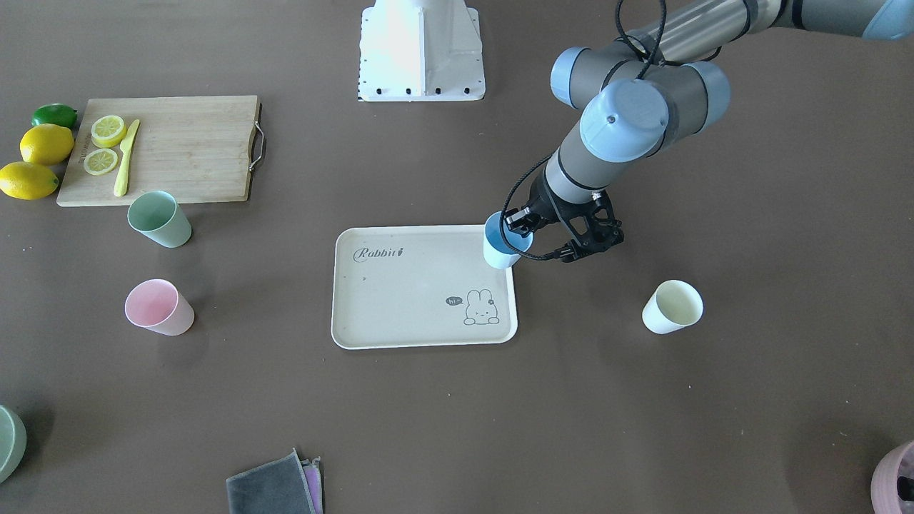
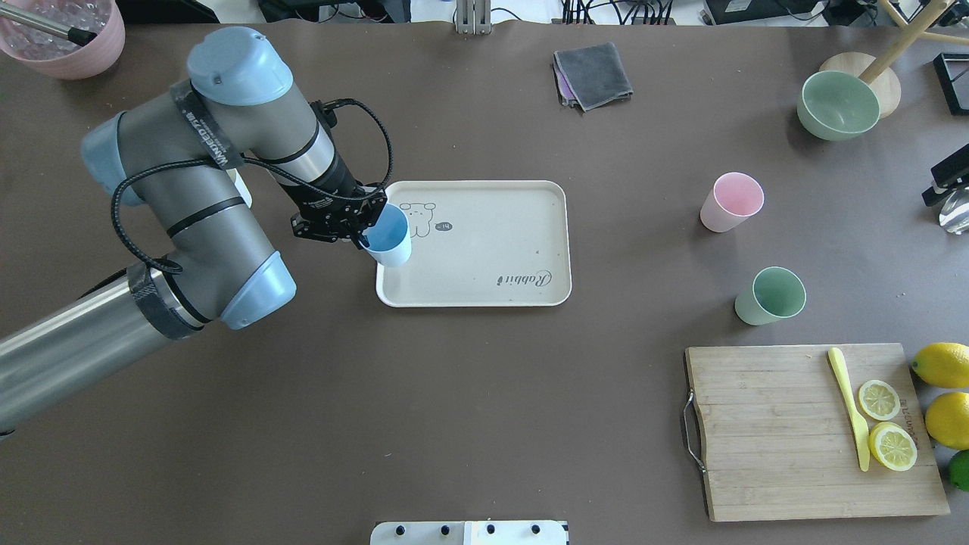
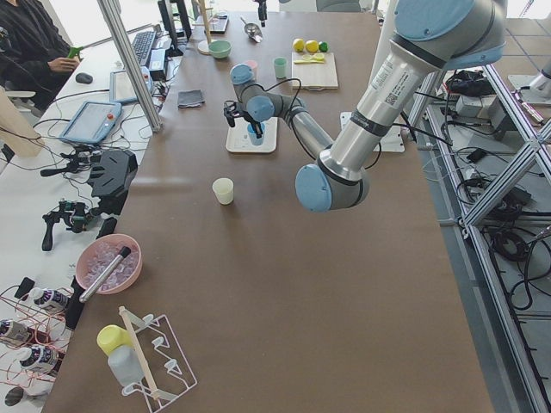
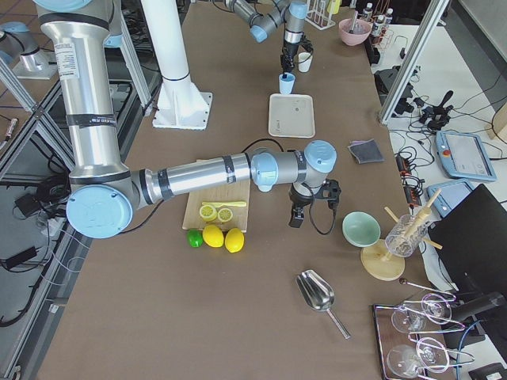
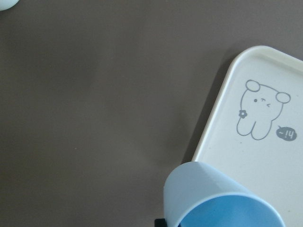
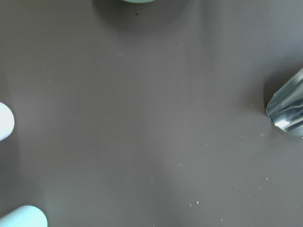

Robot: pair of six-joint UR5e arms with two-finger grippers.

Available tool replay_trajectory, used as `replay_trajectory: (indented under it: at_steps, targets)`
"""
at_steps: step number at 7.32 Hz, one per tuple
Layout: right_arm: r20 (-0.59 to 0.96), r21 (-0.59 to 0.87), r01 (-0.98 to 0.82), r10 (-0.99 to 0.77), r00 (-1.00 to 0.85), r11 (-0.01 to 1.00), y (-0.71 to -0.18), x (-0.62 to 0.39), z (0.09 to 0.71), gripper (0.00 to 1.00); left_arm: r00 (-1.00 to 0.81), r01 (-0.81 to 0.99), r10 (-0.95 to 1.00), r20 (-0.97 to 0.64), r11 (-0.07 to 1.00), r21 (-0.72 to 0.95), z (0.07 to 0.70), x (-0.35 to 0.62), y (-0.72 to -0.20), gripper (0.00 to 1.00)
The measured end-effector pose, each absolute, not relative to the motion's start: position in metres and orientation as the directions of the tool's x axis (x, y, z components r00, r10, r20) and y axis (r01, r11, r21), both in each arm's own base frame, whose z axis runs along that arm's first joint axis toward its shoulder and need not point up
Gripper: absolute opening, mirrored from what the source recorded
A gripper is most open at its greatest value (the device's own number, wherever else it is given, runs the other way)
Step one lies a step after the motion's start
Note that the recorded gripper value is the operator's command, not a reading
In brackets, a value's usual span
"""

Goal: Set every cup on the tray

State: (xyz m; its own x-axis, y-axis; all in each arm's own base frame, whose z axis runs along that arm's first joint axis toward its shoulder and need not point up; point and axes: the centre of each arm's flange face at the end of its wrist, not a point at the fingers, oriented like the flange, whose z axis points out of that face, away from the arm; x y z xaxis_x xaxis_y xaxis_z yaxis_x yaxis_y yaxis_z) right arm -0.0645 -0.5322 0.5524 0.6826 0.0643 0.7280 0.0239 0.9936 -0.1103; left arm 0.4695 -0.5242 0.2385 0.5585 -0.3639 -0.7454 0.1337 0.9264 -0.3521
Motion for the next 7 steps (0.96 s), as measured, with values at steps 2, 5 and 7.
replay_trajectory:
  at_steps: [2,5,7]
  targets:
    - [0.727,-0.113,0.024,0.067,0.683,0.993,-0.532,-0.068,0.551,1.00,0.559,0.124,-0.373,-0.740,0.921,-0.371,0.230,0.505,-0.528,0.00]
    - [0.729,-0.106,0.027,0.059,0.682,0.994,-0.532,-0.069,0.547,1.00,0.561,0.116,-0.371,-0.740,0.920,-0.374,0.230,0.521,-0.529,0.98]
    - [0.728,-0.095,0.048,0.036,0.684,0.994,-0.533,-0.082,0.541,1.00,0.562,0.111,-0.370,-0.740,0.920,-0.376,0.229,0.521,-0.525,0.98]
